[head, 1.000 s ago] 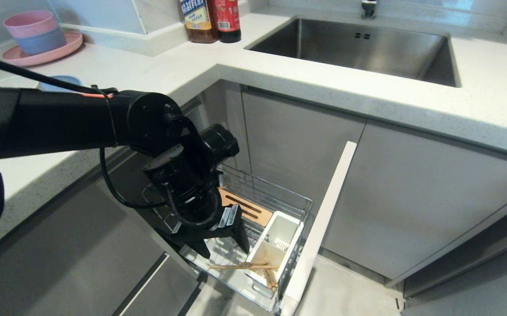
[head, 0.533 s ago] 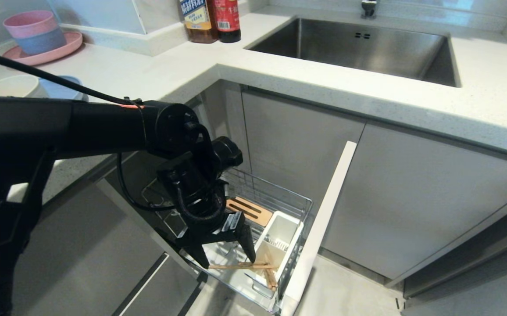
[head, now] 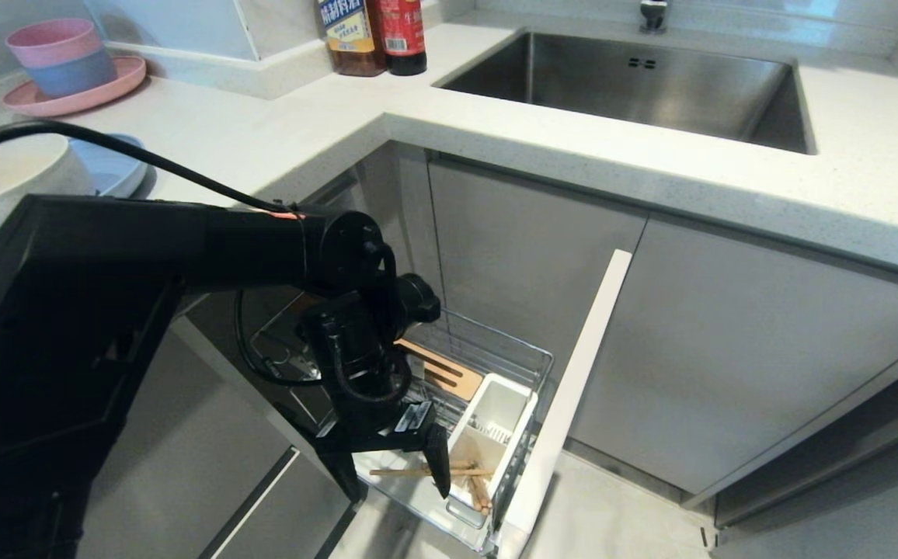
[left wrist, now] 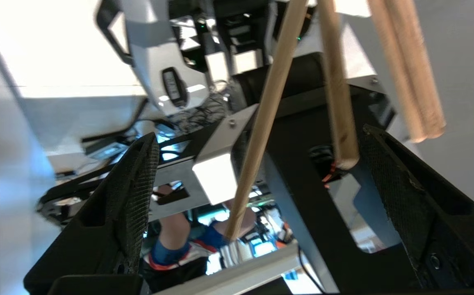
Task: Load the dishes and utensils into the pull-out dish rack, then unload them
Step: Take the chopsticks out of the cupboard
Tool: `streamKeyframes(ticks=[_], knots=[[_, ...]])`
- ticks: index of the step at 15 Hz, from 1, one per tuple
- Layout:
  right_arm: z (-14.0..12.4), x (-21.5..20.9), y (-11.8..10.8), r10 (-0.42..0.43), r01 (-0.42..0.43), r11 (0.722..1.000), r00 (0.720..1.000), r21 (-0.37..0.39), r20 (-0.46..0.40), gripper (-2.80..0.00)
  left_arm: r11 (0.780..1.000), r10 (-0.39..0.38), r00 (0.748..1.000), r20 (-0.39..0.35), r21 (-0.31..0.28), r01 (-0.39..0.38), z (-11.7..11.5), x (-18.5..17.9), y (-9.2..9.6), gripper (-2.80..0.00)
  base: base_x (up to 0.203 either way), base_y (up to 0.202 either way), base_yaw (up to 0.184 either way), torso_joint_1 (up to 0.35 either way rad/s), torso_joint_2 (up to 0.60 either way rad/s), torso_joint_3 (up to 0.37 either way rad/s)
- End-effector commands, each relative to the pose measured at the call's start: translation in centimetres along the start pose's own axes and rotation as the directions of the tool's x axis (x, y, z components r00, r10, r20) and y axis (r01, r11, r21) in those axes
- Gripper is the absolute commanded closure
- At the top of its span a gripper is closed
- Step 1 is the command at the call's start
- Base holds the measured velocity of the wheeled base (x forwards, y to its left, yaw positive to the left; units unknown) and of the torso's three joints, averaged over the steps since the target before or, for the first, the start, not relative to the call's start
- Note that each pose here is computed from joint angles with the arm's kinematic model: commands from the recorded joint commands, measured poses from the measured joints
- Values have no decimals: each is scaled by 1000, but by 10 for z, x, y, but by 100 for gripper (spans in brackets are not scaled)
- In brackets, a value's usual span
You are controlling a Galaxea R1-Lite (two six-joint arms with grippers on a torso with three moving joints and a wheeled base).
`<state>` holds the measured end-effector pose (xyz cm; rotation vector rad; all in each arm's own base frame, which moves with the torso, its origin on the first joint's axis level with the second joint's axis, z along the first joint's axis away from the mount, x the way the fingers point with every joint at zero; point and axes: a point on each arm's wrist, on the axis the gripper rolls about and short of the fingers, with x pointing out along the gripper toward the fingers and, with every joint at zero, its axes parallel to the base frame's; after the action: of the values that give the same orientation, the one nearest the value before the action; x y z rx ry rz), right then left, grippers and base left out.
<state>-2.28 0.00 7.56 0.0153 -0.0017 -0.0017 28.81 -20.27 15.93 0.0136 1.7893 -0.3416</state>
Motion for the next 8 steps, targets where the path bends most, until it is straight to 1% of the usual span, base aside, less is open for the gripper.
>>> streamKeyframes(ticks=[1, 3, 8], knots=[[0, 0, 0, 0, 0, 1000, 1000, 0, -2, 0, 1000, -20, 999, -27, -9, 20, 6, 6, -1, -280, 0, 0, 0, 0, 0, 0], [0, 0, 0, 0, 0, 1000, 1000, 0, 0, 0, 998, -70, 996, -51, -14, 69, 13, 11, -3, -280, 0, 0, 0, 0, 0, 0], [0, 0, 0, 0, 0, 1000, 1000, 0, -1, 0, 997, -69, 993, -91, -28, 67, 22, 25, -2, -280, 0, 0, 0, 0, 0, 0]])
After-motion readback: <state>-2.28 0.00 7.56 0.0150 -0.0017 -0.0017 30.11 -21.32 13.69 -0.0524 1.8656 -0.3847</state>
